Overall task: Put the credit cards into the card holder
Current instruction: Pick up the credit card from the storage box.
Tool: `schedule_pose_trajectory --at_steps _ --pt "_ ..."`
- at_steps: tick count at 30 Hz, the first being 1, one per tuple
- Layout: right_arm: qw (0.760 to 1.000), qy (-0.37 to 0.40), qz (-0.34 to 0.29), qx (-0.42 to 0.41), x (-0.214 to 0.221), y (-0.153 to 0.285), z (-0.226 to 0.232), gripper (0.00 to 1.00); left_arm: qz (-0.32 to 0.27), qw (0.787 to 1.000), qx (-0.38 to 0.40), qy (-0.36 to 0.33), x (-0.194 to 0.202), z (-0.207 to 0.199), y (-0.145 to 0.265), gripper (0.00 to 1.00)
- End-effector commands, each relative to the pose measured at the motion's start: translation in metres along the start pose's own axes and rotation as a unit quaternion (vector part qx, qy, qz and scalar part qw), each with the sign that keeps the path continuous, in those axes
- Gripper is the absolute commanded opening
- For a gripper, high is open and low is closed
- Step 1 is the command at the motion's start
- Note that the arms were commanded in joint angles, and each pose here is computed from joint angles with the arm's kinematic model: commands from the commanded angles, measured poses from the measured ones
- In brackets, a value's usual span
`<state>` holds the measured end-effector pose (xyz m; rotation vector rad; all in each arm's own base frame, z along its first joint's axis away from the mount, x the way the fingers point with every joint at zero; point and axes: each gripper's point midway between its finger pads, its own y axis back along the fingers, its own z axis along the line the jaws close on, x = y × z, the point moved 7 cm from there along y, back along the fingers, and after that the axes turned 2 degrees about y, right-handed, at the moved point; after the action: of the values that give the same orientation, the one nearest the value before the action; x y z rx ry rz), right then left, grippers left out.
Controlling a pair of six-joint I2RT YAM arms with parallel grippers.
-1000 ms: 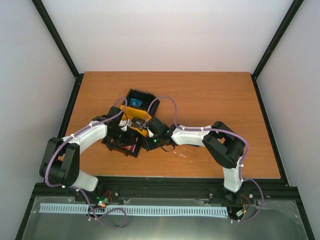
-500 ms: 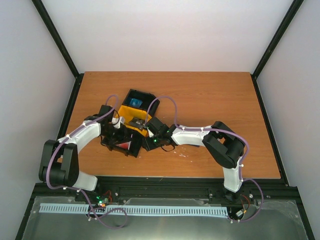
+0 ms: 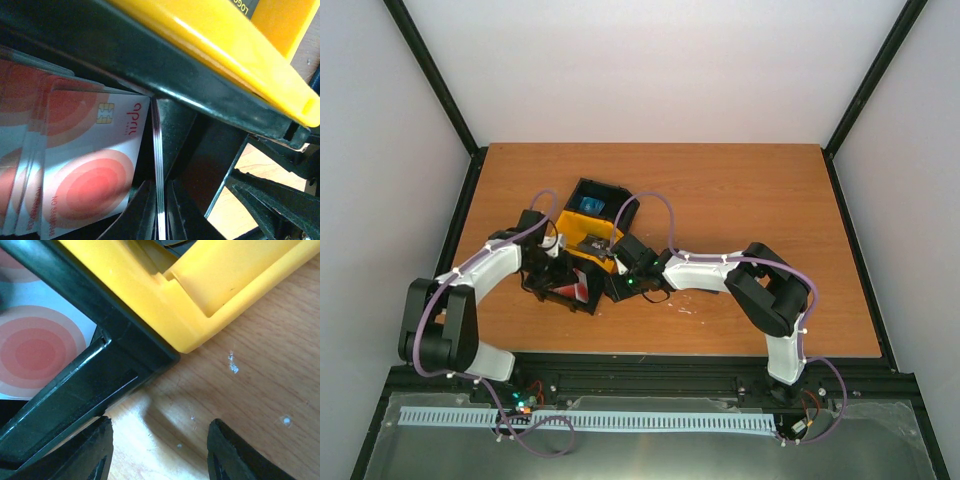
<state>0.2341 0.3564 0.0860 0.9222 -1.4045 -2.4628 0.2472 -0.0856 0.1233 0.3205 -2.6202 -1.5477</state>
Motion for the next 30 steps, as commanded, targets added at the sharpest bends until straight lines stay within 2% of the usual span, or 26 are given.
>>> schedule_pose_trajectory --at_steps 1,8,14,21,26,30 --pt "0.999 -0.004 0.034 0.024 0.018 -0.013 -0.007 0.53 0.012 0.999 0.035 -0.006 -0.002 -0.004 -0.006 0.11" --pt "0.999 -0.004 0.034 0.024 0.018 -0.014 -0.007 0.53 0.023 0.999 0.026 -0.004 -0.003 0.0 -0.012 0.15" --pt "0.999 -0.004 0.032 0.029 0.017 -0.011 -0.008 0.53 0.006 1.0 -0.004 -0.011 -0.009 0.0 -0.002 0.01" --pt "1.0 -0.002 -0.004 0.025 0.002 0.019 -0.006 0.54 -0.051 0.998 -0.026 -0.031 -0.012 -0.014 0.039 0.01" --pt "0.999 -0.017 -0.045 -0.007 -0.017 0.054 -0.013 0.61 -0.106 0.992 -0.014 -0.06 -0.01 -0.025 0.066 0.01" --pt "0.991 -0.017 -0.085 -0.102 -0.04 0.082 0.001 0.72 -0.126 0.989 0.014 -0.081 -0.011 -0.038 0.081 0.01"
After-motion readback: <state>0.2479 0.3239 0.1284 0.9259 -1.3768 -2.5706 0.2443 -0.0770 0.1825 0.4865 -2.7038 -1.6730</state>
